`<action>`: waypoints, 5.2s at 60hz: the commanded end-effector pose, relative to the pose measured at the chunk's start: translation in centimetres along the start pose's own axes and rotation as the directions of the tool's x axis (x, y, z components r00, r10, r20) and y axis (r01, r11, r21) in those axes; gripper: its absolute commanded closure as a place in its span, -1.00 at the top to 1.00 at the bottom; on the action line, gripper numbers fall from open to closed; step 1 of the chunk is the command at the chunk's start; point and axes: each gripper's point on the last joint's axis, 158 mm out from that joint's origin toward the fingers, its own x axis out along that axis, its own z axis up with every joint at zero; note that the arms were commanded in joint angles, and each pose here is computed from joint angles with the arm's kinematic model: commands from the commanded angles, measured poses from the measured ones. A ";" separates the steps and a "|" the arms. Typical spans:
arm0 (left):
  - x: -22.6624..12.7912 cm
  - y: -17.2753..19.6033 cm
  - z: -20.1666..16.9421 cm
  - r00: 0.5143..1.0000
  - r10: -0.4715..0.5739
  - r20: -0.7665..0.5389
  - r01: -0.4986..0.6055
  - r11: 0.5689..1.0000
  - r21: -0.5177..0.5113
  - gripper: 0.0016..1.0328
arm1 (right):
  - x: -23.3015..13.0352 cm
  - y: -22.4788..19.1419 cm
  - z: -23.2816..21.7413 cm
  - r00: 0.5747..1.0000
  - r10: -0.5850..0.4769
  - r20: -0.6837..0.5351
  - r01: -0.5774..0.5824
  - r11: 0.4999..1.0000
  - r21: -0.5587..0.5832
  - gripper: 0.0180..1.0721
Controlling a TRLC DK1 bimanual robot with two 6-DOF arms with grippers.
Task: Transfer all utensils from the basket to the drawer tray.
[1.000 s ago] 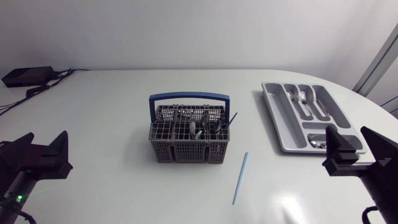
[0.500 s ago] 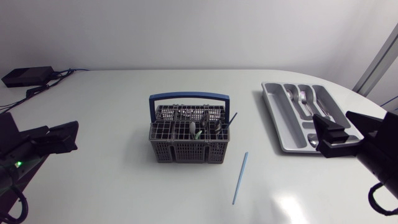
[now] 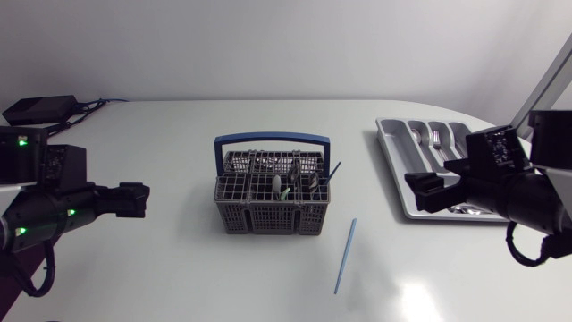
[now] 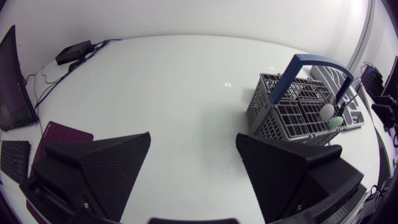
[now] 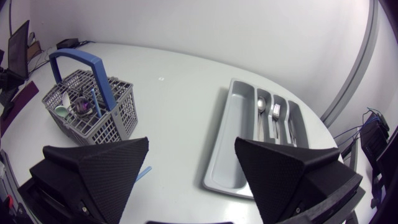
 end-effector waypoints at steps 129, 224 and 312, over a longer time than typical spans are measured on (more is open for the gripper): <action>0.8 -2.1 -2.5 0.995 -0.047 -0.083 0.063 0.977 0.203 0.89 | 2.4 10.9 -19.7 0.349 0.043 -0.936 -0.906 -0.241 -0.349 -0.80; -0.3 -4.0 -2.8 0.992 -0.107 -0.061 0.118 0.965 0.236 0.89 | -7.5 13.0 -25.7 0.374 0.106 -0.921 -0.862 0.406 -0.303 0.06; -0.1 -3.7 -3.1 0.993 -0.099 -0.057 0.110 0.965 0.239 0.89 | 0.2 20.1 -20.5 0.566 0.156 -0.810 -0.774 0.441 -0.455 0.36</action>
